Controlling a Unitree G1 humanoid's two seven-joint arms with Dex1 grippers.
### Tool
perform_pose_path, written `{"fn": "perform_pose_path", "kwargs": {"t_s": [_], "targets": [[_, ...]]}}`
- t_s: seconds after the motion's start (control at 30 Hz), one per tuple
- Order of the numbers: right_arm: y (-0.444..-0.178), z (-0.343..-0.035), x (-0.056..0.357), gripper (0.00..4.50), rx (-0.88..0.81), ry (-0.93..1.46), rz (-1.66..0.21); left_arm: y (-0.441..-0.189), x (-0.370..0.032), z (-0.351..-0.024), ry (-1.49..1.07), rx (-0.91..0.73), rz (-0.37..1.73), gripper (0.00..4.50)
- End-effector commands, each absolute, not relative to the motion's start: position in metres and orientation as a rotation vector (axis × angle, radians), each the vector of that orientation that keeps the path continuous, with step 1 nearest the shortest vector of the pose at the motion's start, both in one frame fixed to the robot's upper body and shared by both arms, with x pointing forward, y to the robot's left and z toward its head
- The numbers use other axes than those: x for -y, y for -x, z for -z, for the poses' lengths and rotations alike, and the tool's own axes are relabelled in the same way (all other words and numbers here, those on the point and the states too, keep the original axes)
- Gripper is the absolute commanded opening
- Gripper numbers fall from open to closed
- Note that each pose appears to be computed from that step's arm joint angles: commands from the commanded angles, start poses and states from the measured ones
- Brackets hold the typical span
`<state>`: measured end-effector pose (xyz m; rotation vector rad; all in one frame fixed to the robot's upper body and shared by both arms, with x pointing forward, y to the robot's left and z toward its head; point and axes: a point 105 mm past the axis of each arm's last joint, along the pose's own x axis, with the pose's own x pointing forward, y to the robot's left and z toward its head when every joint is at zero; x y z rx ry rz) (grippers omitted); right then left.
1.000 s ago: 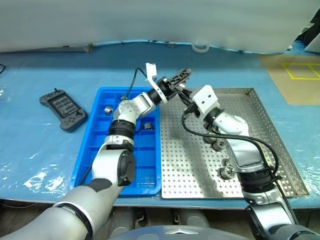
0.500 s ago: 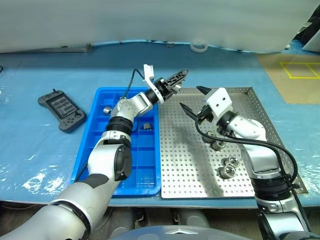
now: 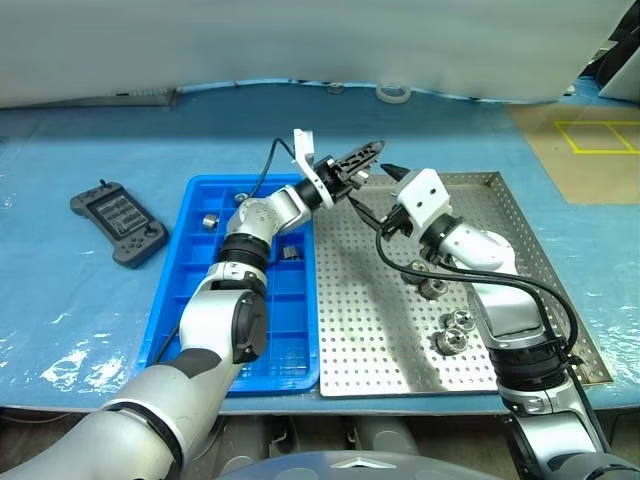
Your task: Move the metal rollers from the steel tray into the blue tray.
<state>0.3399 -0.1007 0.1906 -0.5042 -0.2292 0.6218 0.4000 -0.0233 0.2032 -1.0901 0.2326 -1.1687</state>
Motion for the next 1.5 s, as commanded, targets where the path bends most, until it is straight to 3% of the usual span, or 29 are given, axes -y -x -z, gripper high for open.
{"fn": "perform_pose_path", "kwargs": {"t_s": [0.03,0.07,0.17,0.5,0.6,0.7,0.93,1.13,1.5], "targets": [[-0.337,-0.210,0.091,3.97,0.314,0.506,-0.633,-0.395,0.030,-0.215,1.079,-0.206,1.217,1.71],[-0.337,-0.211,0.090,3.97,0.318,0.503,-0.634,-0.395,0.031,-0.215,1.077,-0.208,1.218,1.71],[-0.337,-0.214,0.087,3.36,0.332,0.495,-0.637,-0.394,0.032,-0.213,1.075,-0.214,1.218,1.71],[-0.339,-0.218,0.084,0.04,0.349,0.499,-0.619,-0.393,0.033,-0.211,1.071,-0.225,1.216,1.71],[-0.339,-0.216,0.089,0.04,0.336,0.501,-0.619,-0.393,0.033,-0.210,1.067,-0.227,1.214,1.71],[-0.334,-0.215,0.094,0.65,0.331,0.499,-0.642,-0.394,0.032,-0.213,1.070,-0.222,1.212,1.71],[-0.331,-0.213,0.094,2.96,0.290,0.456,-0.667,-0.395,0.017,-0.232,1.227,-0.178,1.261,1.71],[-0.336,-0.221,0.095,2.96,0.320,0.447,-0.620,-0.404,0.015,-0.226,1.343,-0.224,1.185,1.71],[-0.335,-0.228,0.090,2.96,0.349,0.431,-0.624,-0.399,0.024,-0.213,1.300,-0.286,1.197,1.71]]}}
